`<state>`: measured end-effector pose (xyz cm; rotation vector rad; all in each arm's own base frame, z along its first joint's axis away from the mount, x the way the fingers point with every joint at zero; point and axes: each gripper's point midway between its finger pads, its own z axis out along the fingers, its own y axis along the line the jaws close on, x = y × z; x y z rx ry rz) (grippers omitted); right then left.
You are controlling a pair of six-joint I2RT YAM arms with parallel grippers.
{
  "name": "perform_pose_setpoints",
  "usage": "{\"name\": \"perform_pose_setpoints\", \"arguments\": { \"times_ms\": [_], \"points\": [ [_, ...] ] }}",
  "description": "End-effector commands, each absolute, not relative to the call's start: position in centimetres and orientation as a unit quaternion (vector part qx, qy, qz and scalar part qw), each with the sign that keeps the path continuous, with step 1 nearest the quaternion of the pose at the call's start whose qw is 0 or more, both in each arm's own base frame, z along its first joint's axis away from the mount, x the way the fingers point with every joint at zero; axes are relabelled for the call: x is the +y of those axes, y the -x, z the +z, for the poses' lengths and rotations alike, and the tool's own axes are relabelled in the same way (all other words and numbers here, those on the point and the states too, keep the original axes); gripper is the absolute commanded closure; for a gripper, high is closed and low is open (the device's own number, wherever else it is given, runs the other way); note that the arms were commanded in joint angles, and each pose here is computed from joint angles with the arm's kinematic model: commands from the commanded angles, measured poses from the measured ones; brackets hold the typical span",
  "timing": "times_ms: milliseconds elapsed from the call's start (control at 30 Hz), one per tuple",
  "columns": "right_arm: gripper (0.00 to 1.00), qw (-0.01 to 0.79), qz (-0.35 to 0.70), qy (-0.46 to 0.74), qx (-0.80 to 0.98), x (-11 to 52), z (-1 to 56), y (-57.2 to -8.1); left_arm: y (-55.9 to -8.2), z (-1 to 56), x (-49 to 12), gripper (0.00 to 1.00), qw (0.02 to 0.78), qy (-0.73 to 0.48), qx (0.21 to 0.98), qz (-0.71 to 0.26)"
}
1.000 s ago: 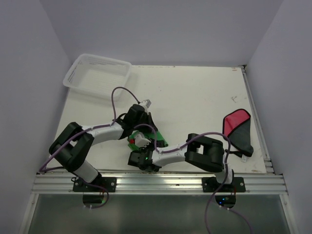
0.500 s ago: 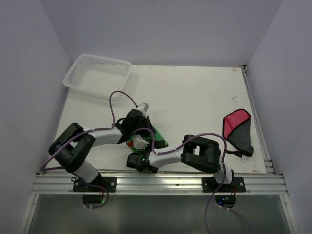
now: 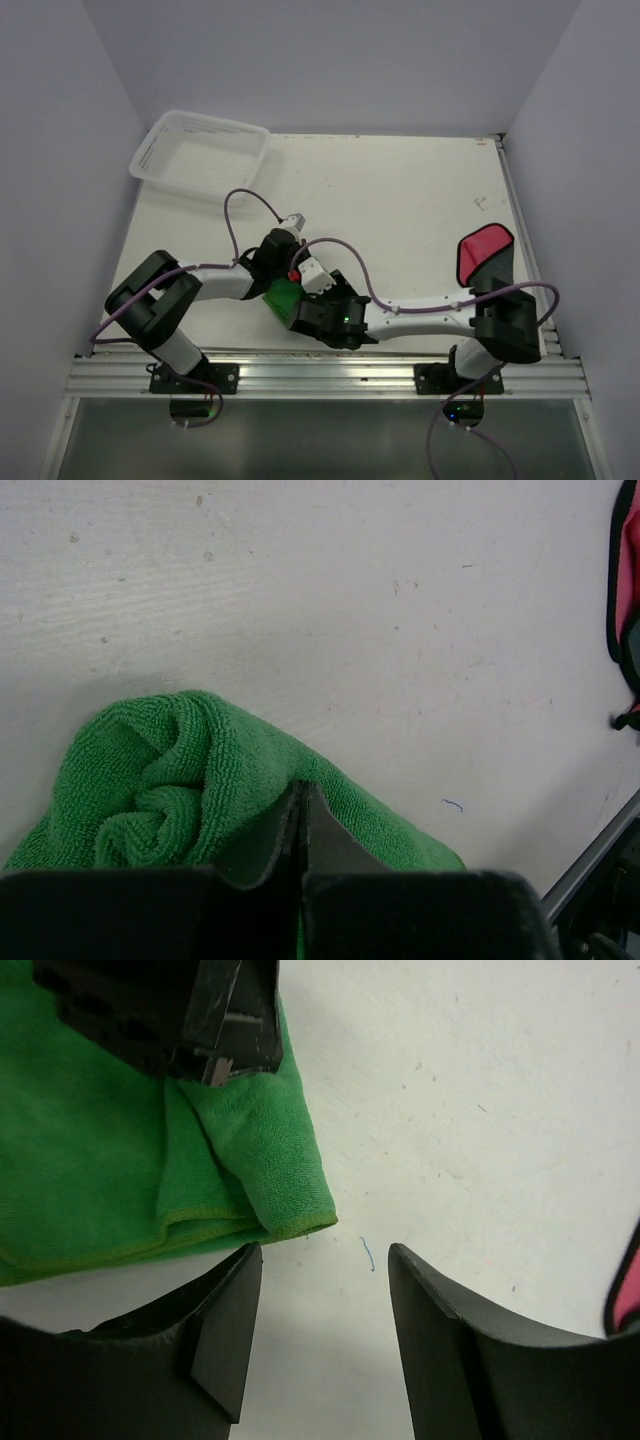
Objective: Roll the towels
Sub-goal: Roll the towel
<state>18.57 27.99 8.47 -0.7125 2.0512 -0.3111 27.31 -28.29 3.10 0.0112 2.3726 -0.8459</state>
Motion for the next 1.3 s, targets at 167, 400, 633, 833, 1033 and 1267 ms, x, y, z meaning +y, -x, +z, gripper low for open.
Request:
{"name": "perform_pose_setpoints", "arguments": {
  "times_ms": [167,400,633,833,1033,1267],
  "points": [
    [0.41,0.468,0.099,0.169,0.862,29.4,11.7,-17.8,-25.4,-1.2,-25.2,1.00,0.269,0.003,0.932,-0.244],
    [0.41,0.389,0.231,0.055,0.890,27.4,9.7,-21.5,-25.6,-0.7,-25.2,1.00,0.275,0.000,0.930,-0.243],
    [0.41,0.327,0.313,0.012,0.892,28.1,7.9,-22.4,-25.6,-0.5,-25.0,1.00,0.277,-0.003,0.930,-0.239],
    [0.44,0.289,0.338,-0.004,0.896,28.9,5.8,-21.9,-25.7,-0.4,-24.9,1.00,0.278,0.001,0.931,-0.237],
    [0.51,0.258,0.348,-0.002,0.901,29.2,3.9,-20.8,-25.6,-0.3,-24.7,1.00,0.278,0.009,0.931,-0.236],
    [0.79,0.244,0.361,-0.001,0.900,29.8,3.4,-20.5,-25.4,-1.0,-23.8,1.00,0.282,0.033,0.933,-0.221]
  ]
}}
